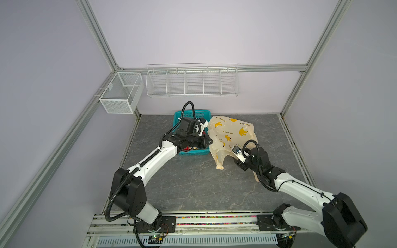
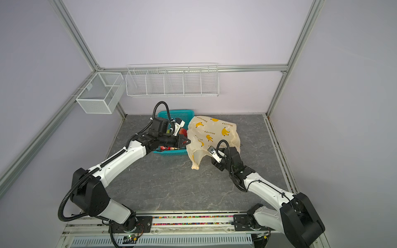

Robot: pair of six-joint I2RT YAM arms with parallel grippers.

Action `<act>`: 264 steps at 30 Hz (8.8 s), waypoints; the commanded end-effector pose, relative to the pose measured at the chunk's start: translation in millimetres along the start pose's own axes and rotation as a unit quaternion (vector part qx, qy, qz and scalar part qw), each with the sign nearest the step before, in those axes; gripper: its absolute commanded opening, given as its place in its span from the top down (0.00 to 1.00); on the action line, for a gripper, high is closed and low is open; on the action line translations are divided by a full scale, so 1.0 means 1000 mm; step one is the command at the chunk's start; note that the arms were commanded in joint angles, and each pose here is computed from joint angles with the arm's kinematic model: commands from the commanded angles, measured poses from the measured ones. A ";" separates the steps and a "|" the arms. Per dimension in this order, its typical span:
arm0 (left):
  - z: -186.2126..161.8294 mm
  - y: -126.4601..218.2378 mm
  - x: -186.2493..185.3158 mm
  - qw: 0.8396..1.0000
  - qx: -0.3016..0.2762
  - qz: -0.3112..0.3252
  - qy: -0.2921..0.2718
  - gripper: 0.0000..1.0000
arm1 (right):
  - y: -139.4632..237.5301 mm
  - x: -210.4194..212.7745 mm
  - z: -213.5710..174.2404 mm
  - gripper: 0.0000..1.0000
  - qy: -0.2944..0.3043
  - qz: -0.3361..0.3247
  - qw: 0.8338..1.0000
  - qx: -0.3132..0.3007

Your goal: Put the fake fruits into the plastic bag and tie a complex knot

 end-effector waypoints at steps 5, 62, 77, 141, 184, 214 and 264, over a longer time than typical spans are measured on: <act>0.005 0.004 -0.009 1.000 0.000 -0.017 -0.014 1.00 | -0.021 -0.010 0.005 0.47 0.039 -0.020 0.999 0.012; 0.070 0.019 -0.019 0.982 -0.183 0.048 -0.016 0.39 | 0.031 -0.045 -0.013 0.93 -0.306 0.059 0.931 0.189; -0.077 0.075 0.011 0.955 -0.288 0.063 0.008 0.18 | 0.058 -0.086 -0.005 0.93 -0.555 0.086 0.821 0.108; -0.108 -0.058 -0.036 0.931 -0.180 0.155 -0.277 0.95 | 0.056 -0.093 -0.002 0.86 -0.411 0.115 0.892 0.149; -0.014 -0.011 0.001 0.958 -0.143 0.235 -0.086 0.95 | 0.095 -0.085 0.015 0.93 -0.458 0.131 0.874 0.098; 0.008 0.082 0.041 0.952 -0.255 0.170 0.005 0.15 | 0.023 -0.107 -0.004 0.93 -0.578 0.161 0.799 0.044; 0.114 -0.075 0.223 0.926 -0.003 0.369 0.075 0.36 | -0.009 -0.114 -0.006 0.93 -0.530 0.175 0.828 0.059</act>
Point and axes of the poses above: each gripper's point midway between its finger pads, its own y axis back along the fingers, its own x axis along the line the jaws close on, z = x × y, the point moved 8 cm from there along y, back along the fingers, and after that the axes turned 13 degrees about y, right-handed, at the moved point
